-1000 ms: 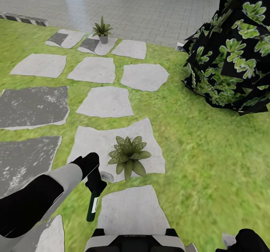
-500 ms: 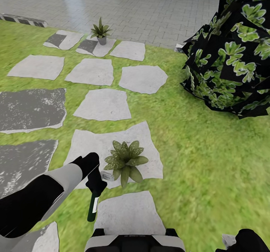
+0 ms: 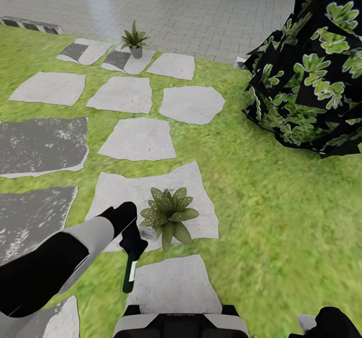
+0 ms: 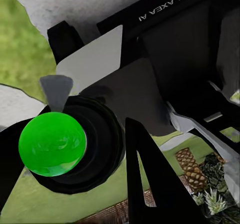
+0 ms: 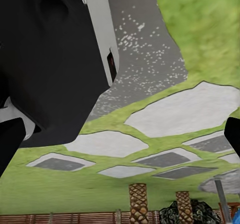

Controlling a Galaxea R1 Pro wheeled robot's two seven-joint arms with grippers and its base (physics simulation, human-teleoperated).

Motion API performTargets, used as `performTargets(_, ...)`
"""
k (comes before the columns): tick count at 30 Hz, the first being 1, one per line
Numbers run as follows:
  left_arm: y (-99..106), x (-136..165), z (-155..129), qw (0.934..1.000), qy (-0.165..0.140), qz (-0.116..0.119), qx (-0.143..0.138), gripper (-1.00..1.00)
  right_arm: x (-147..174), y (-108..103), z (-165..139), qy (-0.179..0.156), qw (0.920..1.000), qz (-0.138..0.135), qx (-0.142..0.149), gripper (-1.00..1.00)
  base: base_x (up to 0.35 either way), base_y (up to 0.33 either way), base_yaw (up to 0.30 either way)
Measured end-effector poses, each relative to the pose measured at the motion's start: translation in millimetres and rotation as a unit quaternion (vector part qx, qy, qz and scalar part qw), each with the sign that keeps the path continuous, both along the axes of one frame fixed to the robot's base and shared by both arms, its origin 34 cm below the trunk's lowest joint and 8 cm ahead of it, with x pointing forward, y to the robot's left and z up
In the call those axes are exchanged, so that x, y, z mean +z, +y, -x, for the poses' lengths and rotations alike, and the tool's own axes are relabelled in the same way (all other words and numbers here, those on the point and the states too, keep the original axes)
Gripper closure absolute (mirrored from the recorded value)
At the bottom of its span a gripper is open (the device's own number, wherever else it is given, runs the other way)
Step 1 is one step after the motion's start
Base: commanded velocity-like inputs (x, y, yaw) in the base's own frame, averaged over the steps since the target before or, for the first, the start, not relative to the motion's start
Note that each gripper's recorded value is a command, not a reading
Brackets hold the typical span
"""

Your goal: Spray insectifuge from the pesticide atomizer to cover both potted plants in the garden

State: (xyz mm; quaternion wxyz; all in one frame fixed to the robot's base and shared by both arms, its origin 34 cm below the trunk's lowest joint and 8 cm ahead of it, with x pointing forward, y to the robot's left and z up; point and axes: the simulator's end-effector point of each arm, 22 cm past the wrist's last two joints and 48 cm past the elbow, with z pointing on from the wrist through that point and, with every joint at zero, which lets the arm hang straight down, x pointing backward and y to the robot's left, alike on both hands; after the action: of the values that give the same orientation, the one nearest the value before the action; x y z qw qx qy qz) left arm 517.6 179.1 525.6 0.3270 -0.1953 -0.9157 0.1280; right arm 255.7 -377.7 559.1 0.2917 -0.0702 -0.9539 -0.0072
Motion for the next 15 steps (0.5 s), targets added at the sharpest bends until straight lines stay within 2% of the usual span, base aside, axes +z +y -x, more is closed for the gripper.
performTargets(2,-9,1,-3,1.0,-0.003,0.006,-0.005,1.0,0,0,0,0.0,1.0,0.0,0.0,-1.0,0.0,0.0,0.0)
performTargets(6,-13,10,-41,0.9994,-0.031,0.009,-0.006,1.0,0,0,0,0.0,1.0,0.0,0.0,-1.0,0.0,0.0,0.0)
performTargets(15,-15,14,-59,0.9989,-0.045,0.011,-0.005,1.0,0,-1,0,0.0,1.0,0.0,-0.001,-1.0,0.0,0.0,0.0)
